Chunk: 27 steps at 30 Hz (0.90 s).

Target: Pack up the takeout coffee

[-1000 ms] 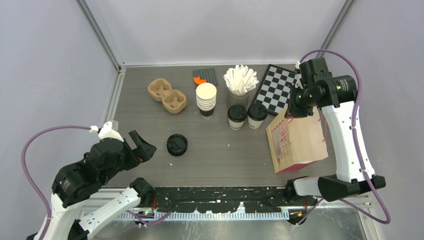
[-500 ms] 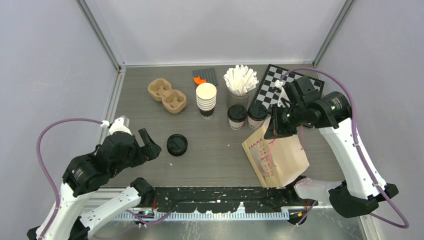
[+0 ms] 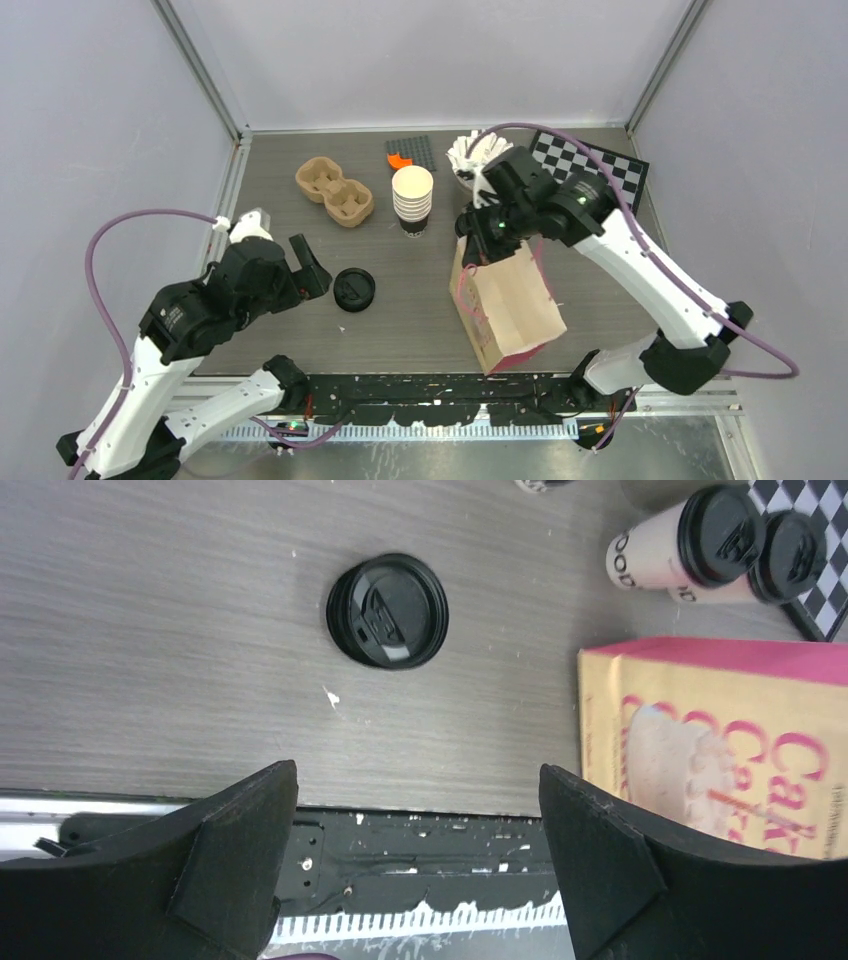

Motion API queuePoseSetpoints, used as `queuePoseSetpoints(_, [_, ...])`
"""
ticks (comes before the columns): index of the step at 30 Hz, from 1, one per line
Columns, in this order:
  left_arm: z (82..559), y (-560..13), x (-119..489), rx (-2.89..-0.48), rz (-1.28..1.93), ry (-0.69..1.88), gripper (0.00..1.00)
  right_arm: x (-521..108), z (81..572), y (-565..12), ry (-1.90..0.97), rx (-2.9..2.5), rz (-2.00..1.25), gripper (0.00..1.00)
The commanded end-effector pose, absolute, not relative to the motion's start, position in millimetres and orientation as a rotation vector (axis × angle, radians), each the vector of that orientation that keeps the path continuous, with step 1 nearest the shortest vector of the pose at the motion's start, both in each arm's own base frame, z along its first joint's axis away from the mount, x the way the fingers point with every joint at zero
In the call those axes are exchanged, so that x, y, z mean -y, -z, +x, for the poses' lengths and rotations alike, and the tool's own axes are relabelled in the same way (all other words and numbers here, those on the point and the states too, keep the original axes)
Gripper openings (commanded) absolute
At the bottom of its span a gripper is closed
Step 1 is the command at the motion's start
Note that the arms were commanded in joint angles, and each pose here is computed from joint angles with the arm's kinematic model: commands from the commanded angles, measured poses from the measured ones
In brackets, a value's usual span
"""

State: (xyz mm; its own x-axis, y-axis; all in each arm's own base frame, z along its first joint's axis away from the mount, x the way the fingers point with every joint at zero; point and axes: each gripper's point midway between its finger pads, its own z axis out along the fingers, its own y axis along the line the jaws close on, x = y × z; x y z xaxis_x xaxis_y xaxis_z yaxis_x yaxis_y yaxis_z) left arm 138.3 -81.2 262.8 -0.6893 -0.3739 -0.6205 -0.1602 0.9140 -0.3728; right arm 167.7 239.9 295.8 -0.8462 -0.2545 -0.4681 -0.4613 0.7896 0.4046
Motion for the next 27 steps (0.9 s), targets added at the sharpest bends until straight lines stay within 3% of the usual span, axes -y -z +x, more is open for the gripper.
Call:
queuePoseSetpoints(1, [156,-295,69,-2.241,-0.369,0.284,0.93,-277,184,-310,-0.718,-2.405,-0.75,0.01])
queuePoseSetpoints(10, [185,-308,67,-2.216,-0.388,0.143,0.97,-324,189,-294,-0.683,-2.345,-0.965,0.01])
queuePoseSetpoints(27, [260,-301,55,-2.314,-0.619,0.21,1.0,-359,195,-287,-0.748,-2.309,-1.097,0.0])
